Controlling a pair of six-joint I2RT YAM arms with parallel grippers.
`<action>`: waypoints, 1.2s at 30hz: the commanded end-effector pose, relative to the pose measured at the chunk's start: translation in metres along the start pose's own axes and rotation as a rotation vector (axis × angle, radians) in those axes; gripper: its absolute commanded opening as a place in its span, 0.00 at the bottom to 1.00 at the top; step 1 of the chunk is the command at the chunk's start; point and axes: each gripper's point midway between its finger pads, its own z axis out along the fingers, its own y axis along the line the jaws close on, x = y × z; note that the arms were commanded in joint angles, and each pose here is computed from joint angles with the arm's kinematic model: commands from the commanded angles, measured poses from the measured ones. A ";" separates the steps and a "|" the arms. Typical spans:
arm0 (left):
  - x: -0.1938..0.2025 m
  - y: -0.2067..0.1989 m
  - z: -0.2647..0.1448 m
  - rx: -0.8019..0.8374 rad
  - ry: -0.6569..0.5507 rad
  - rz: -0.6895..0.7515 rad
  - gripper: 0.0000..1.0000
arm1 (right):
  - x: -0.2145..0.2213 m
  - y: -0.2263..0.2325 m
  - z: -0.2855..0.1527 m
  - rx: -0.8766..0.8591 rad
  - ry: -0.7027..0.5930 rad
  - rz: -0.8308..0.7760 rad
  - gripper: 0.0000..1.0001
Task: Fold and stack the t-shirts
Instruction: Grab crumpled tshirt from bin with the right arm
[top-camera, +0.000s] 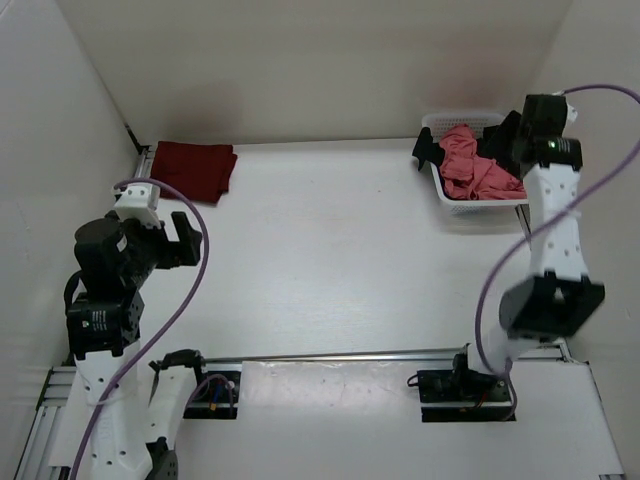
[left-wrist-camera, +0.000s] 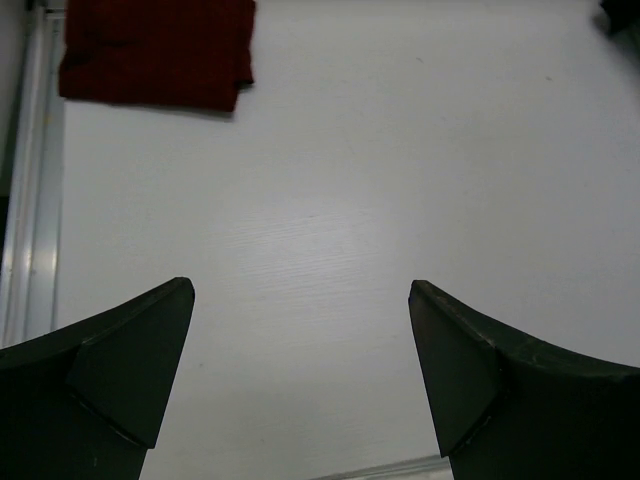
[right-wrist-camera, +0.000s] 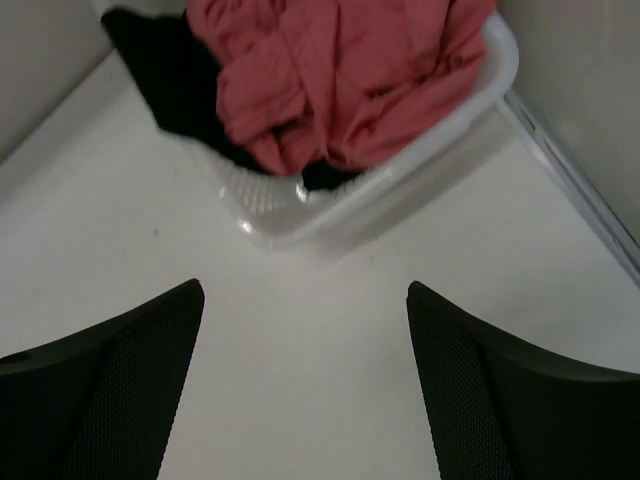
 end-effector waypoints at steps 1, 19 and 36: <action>-0.012 0.038 0.004 -0.200 -0.031 -0.003 1.00 | -0.034 0.008 0.064 0.031 -0.026 0.032 0.83; -0.003 0.081 0.066 -0.181 0.117 -0.138 1.00 | 0.039 -0.006 0.267 0.142 0.183 -0.060 0.46; -0.009 0.067 0.036 -0.182 0.032 -0.109 1.00 | -0.138 0.099 -0.005 -0.209 -0.413 -0.061 0.00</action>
